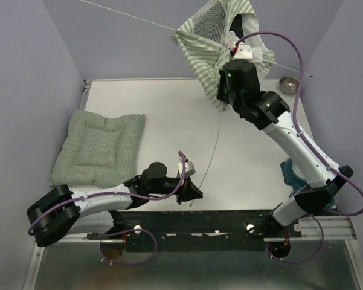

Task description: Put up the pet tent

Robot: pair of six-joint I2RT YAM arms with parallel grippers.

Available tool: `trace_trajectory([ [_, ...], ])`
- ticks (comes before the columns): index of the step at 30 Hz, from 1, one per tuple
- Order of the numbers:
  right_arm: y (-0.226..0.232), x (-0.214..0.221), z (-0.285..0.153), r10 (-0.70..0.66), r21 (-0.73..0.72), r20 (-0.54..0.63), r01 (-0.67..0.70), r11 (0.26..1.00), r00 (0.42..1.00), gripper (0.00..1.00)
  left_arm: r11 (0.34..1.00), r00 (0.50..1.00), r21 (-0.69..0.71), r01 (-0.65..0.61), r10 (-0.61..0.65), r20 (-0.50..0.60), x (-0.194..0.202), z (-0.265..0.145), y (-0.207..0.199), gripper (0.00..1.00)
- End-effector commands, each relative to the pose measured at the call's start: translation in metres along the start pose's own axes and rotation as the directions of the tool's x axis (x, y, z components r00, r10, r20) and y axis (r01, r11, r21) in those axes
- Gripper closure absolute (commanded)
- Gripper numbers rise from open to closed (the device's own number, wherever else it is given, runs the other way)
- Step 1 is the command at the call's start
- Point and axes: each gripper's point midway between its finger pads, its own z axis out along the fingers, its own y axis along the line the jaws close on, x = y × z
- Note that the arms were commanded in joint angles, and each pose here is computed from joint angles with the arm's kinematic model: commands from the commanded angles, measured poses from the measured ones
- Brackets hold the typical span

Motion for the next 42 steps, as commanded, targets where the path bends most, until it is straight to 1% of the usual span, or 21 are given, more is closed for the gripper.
trace_trajectory([
  [1, 0.029, 0.087, 0.003, -0.095, -0.139, -0.293, 0.056, 0.989, 0.952, 0.86, 0.999, 0.976, -0.032, 0.024, -0.017, 0.216, -0.055, -0.013, -0.007, 1.0],
  [2, 0.034, 0.09, 0.005, -0.098, -0.153, -0.301, 0.054, 0.987, 0.948, 0.88, 0.999, 0.976, -0.03, 0.04, -0.033, 0.216, -0.052, -0.015, -0.008, 1.0],
  [3, 0.038, 0.093, 0.006, -0.1, -0.167, -0.316, 0.049, 0.985, 0.944, 0.94, 0.999, 0.975, -0.027, 0.045, -0.038, 0.221, -0.052, -0.016, -0.009, 1.0],
  [6, 0.045, 0.098, -0.008, -0.071, -0.184, -0.366, 0.003, 0.983, 0.928, 0.99, 0.999, 0.974, 0.0, 0.039, -0.038, 0.222, -0.05, -0.022, -0.021, 1.0],
  [8, 0.049, 0.11, -0.027, -0.069, -0.189, -0.405, -0.009, 0.982, 0.912, 0.99, 0.999, 0.979, 0.037, 0.027, -0.034, 0.203, -0.048, -0.027, -0.034, 1.0],
  [10, 0.054, 0.127, -0.048, -0.032, -0.203, -0.464, -0.071, 0.977, 0.885, 0.99, 0.998, 0.982, 0.07, 0.011, -0.024, 0.186, -0.045, -0.034, -0.049, 1.0],
  [11, 0.057, 0.142, -0.058, -0.04, -0.218, -0.503, -0.081, 0.973, 0.863, 0.99, 0.996, 0.984, 0.084, 0.008, -0.023, 0.177, -0.045, -0.037, -0.056, 1.0],
  [14, 0.066, 0.165, -0.077, -0.058, -0.238, -0.541, -0.087, 0.967, 0.839, 0.99, 0.992, 0.988, 0.126, 0.024, -0.043, 0.15, -0.044, -0.043, -0.074, 1.0],
  [16, 0.073, 0.176, -0.084, -0.048, -0.248, -0.593, -0.126, 0.961, 0.804, 0.99, 0.99, 0.988, 0.135, 0.045, -0.064, 0.139, -0.044, -0.045, -0.08, 1.0],
  [18, 0.078, 0.18, -0.08, -0.048, -0.249, -0.6, -0.13, 0.96, 0.799, 0.99, 0.99, 0.987, 0.127, 0.068, -0.085, 0.134, -0.044, -0.045, -0.08, 1.0],
  [19, 0.078, 0.182, -0.076, -0.048, -0.235, -0.599, -0.119, 0.965, 0.799, 0.99, 0.991, 0.986, 0.099, 0.092, -0.104, 0.131, -0.042, -0.043, -0.075, 1.0],
  [21, 0.071, 0.191, -0.063, -0.037, -0.184, -0.601, -0.093, 0.978, 0.799, 0.99, 0.987, 0.979, 0.019, 0.159, -0.16, 0.128, -0.036, -0.041, -0.055, 1.0],
  [23, 0.067, 0.198, -0.053, -0.01, -0.15, -0.626, -0.108, 0.983, 0.78, 0.99, 0.977, 0.967, -0.025, 0.214, -0.208, 0.15, -0.038, -0.044, -0.038, 1.0],
  [26, 0.059, 0.198, -0.037, 0.02, -0.101, -0.617, -0.104, 0.989, 0.787, 0.99, 0.976, 0.96, -0.033, 0.216, -0.206, 0.192, -0.05, -0.047, -0.029, 1.0],
  [30, 0.059, 0.193, -0.013, 0.027, -0.084, -0.603, -0.097, 0.992, 0.798, 0.99, 0.978, 0.956, -0.04, 0.206, -0.192, 0.223, -0.059, -0.048, -0.025, 1.0],
  [36, 0.07, 0.179, 0.021, -0.076, -0.144, -0.54, -0.004, 0.99, 0.838, 0.99, 0.975, 0.944, -0.065, 0.212, -0.187, 0.272, -0.071, -0.045, -0.014, 1.0],
  [37, 0.072, 0.178, 0.024, -0.095, -0.159, -0.535, 0.011, 0.987, 0.839, 0.99, 0.976, 0.941, -0.068, 0.209, -0.181, 0.287, -0.074, -0.044, -0.011, 1.0],
  [39, 0.076, 0.176, 0.027, -0.128, -0.185, -0.527, 0.033, 0.982, 0.84, 0.93, 0.976, 0.935, -0.077, 0.202, -0.169, 0.313, -0.082, -0.041, -0.006, 1.0],
  [40, 0.076, 0.176, 0.029, -0.134, -0.187, -0.525, 0.04, 0.982, 0.841, 0.88, 0.976, 0.932, -0.085, 0.203, -0.165, 0.323, -0.086, -0.039, -0.003, 1.0],
  [42, 0.075, 0.173, 0.029, -0.151, -0.199, -0.515, 0.053, 0.978, 0.844, 0.75, 0.973, 0.922, -0.097, 0.211, -0.166, 0.35, -0.094, -0.037, 0.005, 1.0],
])
